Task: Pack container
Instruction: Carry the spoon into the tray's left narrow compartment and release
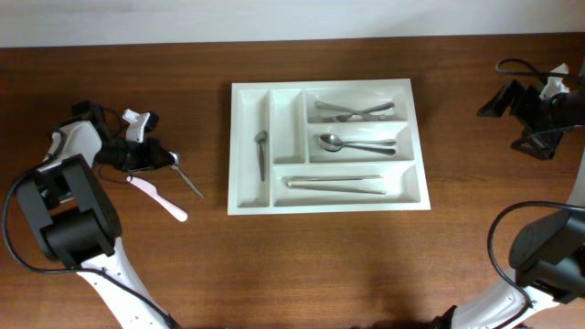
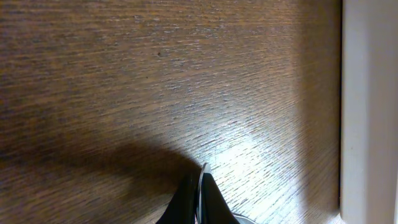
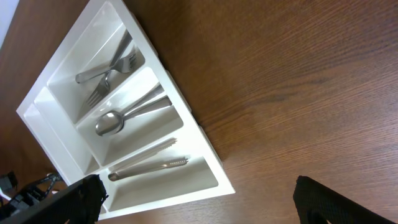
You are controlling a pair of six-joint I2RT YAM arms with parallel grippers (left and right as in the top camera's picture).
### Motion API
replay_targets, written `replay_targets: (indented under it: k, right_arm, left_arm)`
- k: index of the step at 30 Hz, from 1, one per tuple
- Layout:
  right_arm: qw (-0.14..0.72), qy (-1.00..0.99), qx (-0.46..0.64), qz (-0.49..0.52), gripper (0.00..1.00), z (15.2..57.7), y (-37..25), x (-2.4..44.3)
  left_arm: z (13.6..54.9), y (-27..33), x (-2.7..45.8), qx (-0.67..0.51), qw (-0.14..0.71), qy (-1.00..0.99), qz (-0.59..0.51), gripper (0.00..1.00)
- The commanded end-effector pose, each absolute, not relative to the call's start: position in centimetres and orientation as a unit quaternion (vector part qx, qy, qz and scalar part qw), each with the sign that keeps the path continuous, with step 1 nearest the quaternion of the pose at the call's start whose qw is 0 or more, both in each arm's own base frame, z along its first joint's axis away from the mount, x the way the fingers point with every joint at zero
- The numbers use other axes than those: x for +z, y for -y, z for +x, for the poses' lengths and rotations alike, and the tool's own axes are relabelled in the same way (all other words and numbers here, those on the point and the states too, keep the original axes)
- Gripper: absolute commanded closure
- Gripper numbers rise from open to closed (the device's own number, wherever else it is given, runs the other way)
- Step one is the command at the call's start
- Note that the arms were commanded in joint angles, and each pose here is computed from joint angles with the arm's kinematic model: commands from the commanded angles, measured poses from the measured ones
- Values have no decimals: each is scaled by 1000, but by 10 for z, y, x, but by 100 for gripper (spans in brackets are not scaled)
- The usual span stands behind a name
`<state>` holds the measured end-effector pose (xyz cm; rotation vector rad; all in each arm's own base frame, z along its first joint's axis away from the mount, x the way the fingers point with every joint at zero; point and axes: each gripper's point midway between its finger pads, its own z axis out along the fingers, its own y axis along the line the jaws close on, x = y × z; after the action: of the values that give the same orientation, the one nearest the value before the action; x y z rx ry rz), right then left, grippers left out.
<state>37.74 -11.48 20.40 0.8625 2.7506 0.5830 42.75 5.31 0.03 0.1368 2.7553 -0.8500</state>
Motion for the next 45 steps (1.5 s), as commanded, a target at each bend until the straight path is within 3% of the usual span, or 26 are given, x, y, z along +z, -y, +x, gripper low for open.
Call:
replay_targets:
  k: [1,8,13,18,25,37,38,39,41,42,45]
  right_arm:
    - [93,-929,204,293,1,377,110,202]
    - [80,-929,206,296,1,372,107,202]
    - [74,-929,207,297,1,369,106,201]
    - [77,-929,206,297,1,370,106,201]
    - [90,-930,204,294,1,376,109,202]
    - [95,-930,203,292,1,378,110,202]
    - [96,-930,203,292,1,379,111,202]
    - [97,-930,203,292,2,379,111,202]
    - [97,-930,203,292,1,379,110,202]
    - [97,-930,203,292,1,379,111,202]
    - [98,-930,203,292,1,379,111,202]
  left_arm:
    - [425,-50,-5,-299,115,-947,36,98]
    - [452,-33,108,-364,169,-915,37,98]
    - [457,-18,207,-299,229,-921,99,98]
    - [453,27,268,-194,278,-922,190,98]
    - [437,106,229,-150,220,-889,373,98]
    - [441,140,115,-184,94,-897,392,98]
    - [440,143,113,-195,91,-895,390,90]
    - [438,145,114,-204,89,-896,384,72]
    - [437,144,122,-206,85,-907,358,19]
    - [437,141,129,-200,85,-911,349,6]
    - [442,113,161,-142,91,-934,314,0]
